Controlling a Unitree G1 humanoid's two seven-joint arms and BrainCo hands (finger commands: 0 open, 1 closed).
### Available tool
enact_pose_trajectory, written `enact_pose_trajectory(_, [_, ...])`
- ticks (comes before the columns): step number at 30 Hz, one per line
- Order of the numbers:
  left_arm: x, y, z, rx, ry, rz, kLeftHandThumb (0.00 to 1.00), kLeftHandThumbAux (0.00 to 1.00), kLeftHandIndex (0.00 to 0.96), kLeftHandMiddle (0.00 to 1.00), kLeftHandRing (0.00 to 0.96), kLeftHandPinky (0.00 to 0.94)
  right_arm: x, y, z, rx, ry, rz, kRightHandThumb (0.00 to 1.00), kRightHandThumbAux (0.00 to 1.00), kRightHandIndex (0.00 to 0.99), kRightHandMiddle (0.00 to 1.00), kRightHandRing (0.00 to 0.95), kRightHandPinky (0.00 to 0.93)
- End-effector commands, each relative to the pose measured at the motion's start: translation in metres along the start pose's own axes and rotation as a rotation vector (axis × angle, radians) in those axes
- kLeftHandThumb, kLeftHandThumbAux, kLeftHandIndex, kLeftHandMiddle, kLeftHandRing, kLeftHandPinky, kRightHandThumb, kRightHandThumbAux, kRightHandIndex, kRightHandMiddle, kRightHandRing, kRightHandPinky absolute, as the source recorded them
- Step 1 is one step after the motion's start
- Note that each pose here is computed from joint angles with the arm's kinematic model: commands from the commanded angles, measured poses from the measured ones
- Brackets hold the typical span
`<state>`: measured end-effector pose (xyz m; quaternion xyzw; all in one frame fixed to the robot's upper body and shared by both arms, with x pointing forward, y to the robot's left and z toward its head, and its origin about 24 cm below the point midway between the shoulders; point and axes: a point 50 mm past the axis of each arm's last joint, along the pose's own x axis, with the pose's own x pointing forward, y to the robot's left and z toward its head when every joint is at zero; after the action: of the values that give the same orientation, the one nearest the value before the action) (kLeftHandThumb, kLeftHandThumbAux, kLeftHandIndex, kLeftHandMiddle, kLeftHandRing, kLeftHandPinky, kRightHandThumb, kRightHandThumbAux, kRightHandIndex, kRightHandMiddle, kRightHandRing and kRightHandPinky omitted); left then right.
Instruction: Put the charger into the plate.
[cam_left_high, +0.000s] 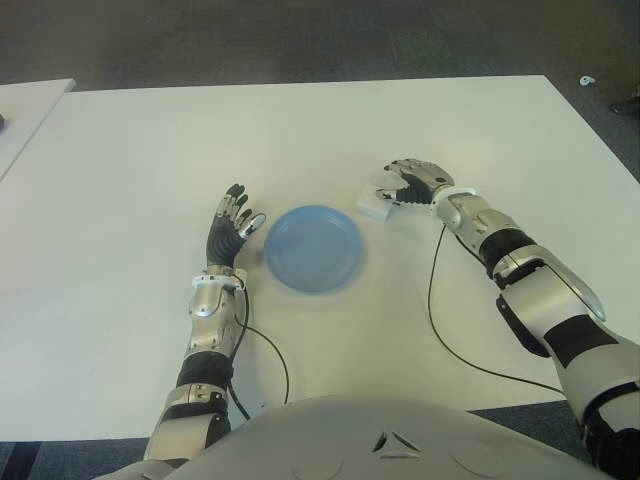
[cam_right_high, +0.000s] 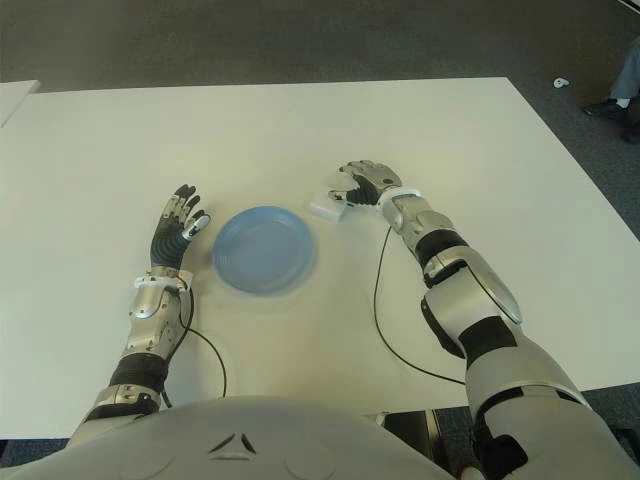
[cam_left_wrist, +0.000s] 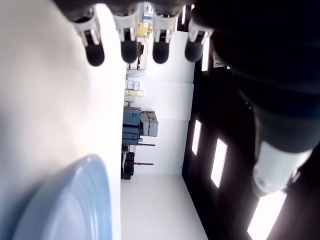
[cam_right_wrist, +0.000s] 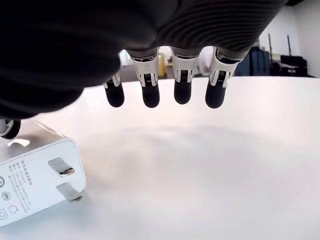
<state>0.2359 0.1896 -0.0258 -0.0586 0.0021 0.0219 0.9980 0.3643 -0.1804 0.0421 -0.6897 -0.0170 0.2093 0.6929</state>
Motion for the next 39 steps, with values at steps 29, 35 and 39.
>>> enact_pose_trajectory(29, [-0.015,0.006,-0.019,-0.008,0.111,0.012,0.0,0.579,0.047,0.078,0.08,0.095,-0.009,-0.048,-0.001,-0.051,-0.186,-0.006,0.413,0.138,0.0,0.0,0.0,0.0])
enact_pose_trajectory(35, [-0.014,0.006,-0.021,-0.02,0.131,0.016,0.0,0.58,0.04,0.074,0.074,0.093,-0.011,-0.053,0.005,-0.043,-0.208,-0.023,0.412,0.129,0.0,0.0,0.0,0.0])
enact_pose_trajectory(39, [-0.013,0.006,-0.022,-0.034,0.145,0.021,0.0,0.584,0.043,0.077,0.077,0.101,-0.011,-0.056,0.008,-0.032,-0.218,-0.036,0.403,0.123,0.0,0.0,0.0,0.0])
